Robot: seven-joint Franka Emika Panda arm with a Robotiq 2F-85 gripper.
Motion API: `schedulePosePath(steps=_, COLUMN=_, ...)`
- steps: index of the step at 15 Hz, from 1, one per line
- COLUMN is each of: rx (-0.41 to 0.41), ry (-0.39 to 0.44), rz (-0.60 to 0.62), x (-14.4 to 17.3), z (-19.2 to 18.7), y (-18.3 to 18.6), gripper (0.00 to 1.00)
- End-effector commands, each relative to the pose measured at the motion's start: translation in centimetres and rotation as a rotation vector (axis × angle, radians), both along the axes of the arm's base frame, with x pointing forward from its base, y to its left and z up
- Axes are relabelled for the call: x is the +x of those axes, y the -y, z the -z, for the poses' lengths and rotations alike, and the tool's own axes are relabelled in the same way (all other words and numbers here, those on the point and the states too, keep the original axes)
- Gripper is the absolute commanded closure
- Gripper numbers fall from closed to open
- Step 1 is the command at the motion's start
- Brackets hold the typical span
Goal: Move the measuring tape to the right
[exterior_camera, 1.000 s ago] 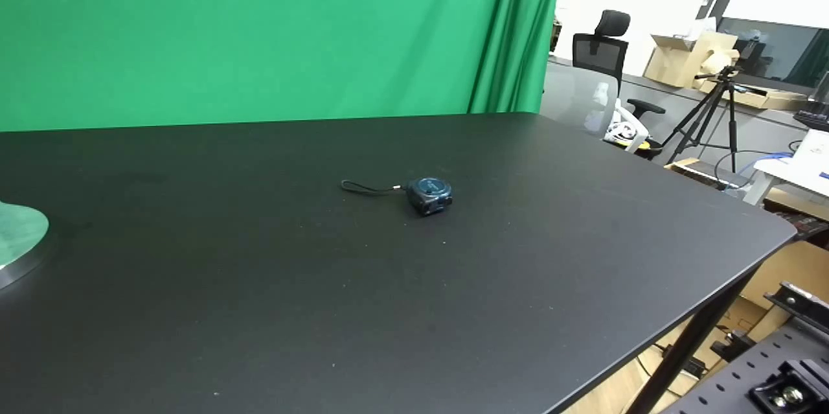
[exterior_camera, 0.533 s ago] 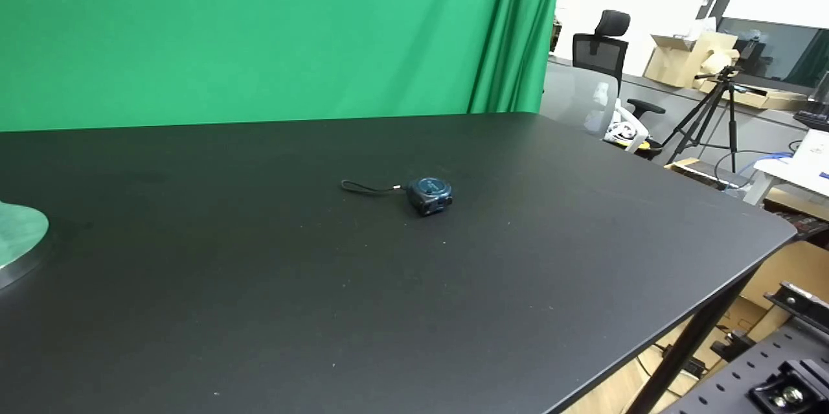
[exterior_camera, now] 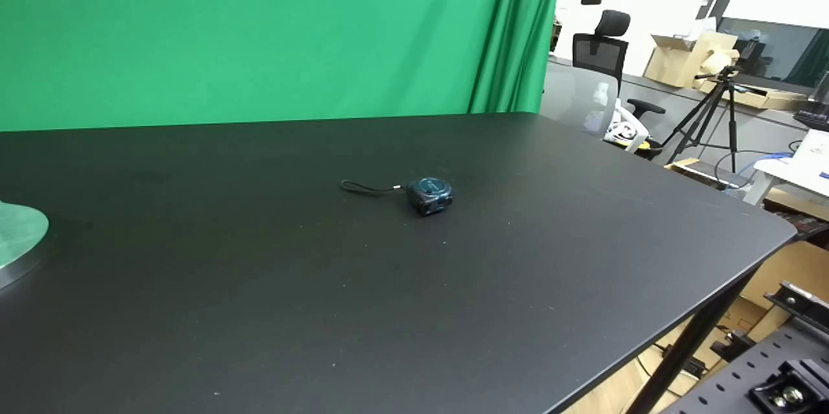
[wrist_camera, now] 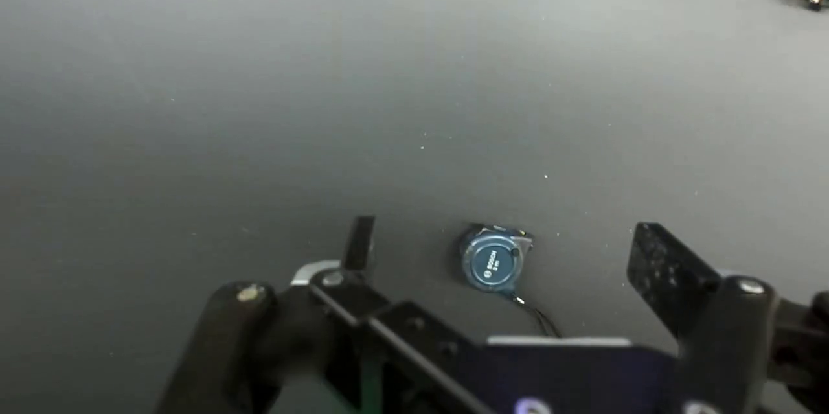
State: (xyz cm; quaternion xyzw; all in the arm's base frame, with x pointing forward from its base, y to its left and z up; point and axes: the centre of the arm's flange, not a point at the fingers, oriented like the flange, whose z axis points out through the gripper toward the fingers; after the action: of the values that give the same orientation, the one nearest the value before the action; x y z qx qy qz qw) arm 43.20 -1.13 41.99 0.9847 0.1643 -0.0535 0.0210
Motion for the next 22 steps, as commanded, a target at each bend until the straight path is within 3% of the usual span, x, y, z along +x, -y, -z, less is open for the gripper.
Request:
schedulePosePath(steps=1, rx=0.062, ry=0.011, rz=0.137, x=1.4, z=4.2, y=-2.4, gripper=0.0)
schedulePosePath(steps=4, rx=0.101, ry=0.007, rz=0.203, x=2.0, z=7.6, y=-3.1, gripper=0.0)
schedulePosePath(steps=5, rx=0.085, ry=-0.003, rz=0.139, x=1.5, z=6.1, y=-2.6, gripper=0.0)
schedulePosePath(steps=9, rx=0.092, ry=-0.012, rz=0.165, x=1.9, z=8.1, y=-2.8, gripper=0.0)
schedulePosePath(steps=12, rx=-0.002, ry=0.024, rz=0.138, x=1.7, z=8.3, y=-3.5, gripper=0.0)
schedulePosePath(steps=15, rx=-0.045, ry=0.045, rz=0.09, x=2.4, z=10.2, y=-4.3, gripper=0.0)
schedulePosePath(steps=22, rx=-0.051, ry=0.09, rz=0.065, x=3.4, z=15.6, y=-5.5, gripper=0.0)
